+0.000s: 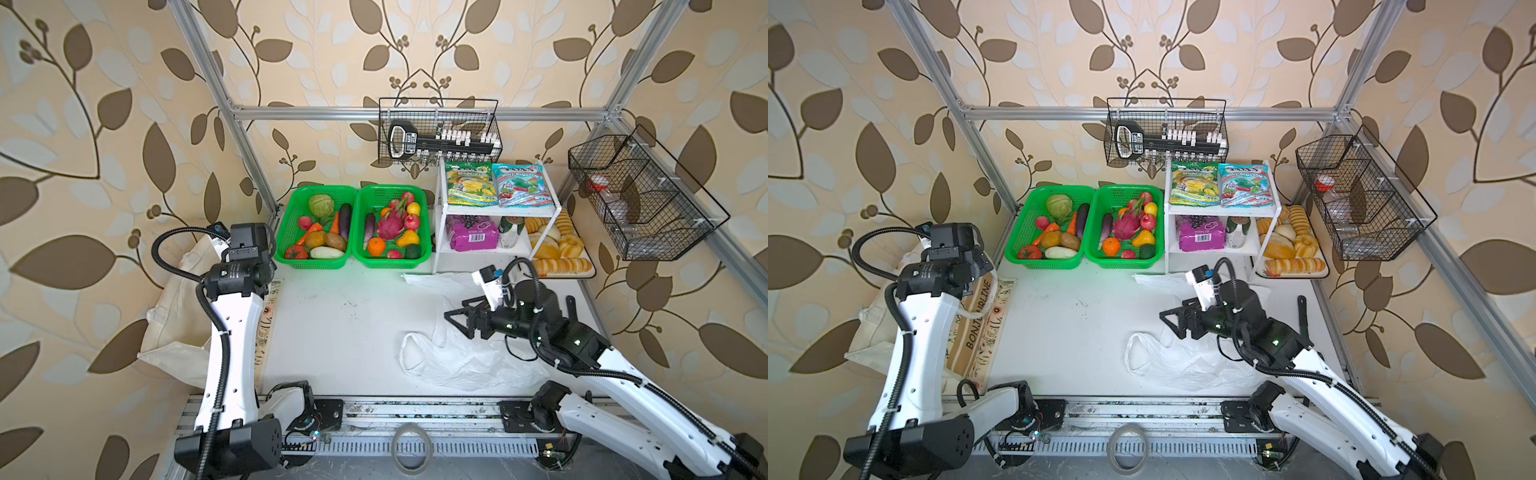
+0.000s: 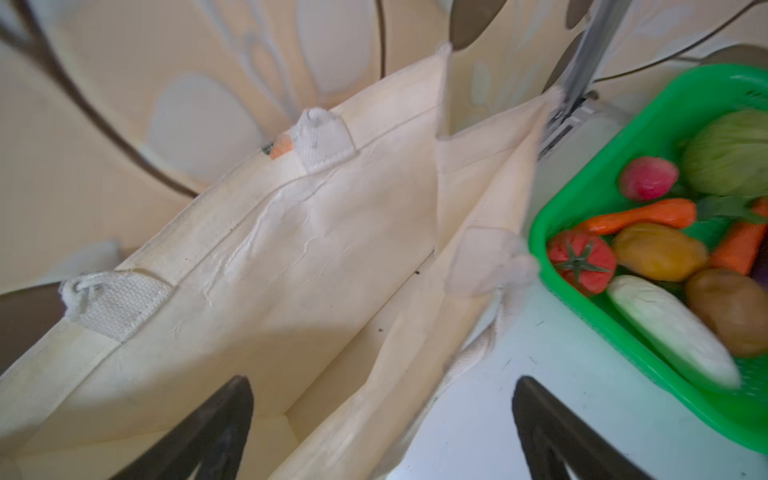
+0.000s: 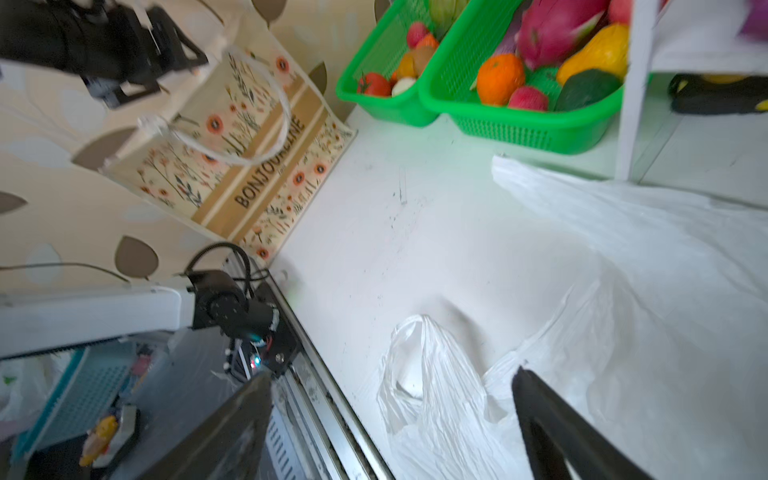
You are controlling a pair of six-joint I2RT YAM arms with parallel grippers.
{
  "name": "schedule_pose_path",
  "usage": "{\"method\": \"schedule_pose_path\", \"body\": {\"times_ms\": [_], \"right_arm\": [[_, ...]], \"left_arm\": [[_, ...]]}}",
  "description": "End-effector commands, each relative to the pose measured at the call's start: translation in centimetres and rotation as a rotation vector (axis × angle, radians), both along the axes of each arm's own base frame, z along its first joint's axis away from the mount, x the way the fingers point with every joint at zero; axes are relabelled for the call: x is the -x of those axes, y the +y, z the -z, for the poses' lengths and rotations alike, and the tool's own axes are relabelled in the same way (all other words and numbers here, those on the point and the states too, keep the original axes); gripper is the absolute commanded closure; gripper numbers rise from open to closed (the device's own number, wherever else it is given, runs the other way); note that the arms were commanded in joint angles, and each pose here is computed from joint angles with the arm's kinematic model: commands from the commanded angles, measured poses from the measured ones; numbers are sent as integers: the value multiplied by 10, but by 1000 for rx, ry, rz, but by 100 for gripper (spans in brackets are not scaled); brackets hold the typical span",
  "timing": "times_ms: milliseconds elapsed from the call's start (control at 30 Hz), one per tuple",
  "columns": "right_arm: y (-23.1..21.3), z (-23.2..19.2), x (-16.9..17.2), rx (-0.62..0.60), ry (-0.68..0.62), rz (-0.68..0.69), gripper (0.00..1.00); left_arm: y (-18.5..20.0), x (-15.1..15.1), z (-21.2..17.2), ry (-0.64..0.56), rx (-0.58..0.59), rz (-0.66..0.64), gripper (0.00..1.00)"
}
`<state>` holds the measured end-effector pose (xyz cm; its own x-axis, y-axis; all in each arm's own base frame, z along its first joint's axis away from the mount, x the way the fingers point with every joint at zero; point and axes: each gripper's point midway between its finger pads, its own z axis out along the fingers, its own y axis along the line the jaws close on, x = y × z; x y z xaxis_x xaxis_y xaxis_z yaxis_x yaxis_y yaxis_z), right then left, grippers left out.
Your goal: Place the mixed food into the grocery bags and tie them
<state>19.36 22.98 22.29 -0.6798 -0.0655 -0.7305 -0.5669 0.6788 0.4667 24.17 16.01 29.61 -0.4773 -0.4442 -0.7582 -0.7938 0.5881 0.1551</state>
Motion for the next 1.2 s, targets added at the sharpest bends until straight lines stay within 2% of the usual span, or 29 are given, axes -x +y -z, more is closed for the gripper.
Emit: {"method": "schedule_pose_path", "body": {"times_ms": [0, 167, 200, 267, 500, 633, 767, 900, 1067, 1167], "right_arm": [[5, 15, -6, 106, -16, 68, 8], [20, 27, -4, 107, 34, 71, 7], [21, 27, -5, 103, 36, 77, 7], [18, 25, -9, 96, 29, 109, 7], [-4, 13, -23, 95, -36, 248, 6], [-14, 7, -27, 63, -49, 307, 5], [-13, 0, -26, 11, -44, 311, 5], [-9, -5, -25, -21, -35, 299, 5], [-3, -9, -24, -42, -29, 274, 5], [0, -7, -23, -38, -24, 256, 4]], "left_arm": [[14, 8, -2, 14, 15, -71, 1], [16, 0, 21, 63, 69, -81, 1], [13, -2, 26, 58, 85, -64, 5], [5, -4, 33, 35, 124, -30, 22], [-14, 5, 29, -63, 185, 27, 74], [-45, -1, 22, -134, 322, 144, 100], [-88, -7, 8, -230, 529, 262, 100], [-124, -2, 3, -271, 693, 305, 100], [-168, 1, -2, -166, 755, 416, 100], [-209, -6, -5, -130, 800, 526, 100]]}}
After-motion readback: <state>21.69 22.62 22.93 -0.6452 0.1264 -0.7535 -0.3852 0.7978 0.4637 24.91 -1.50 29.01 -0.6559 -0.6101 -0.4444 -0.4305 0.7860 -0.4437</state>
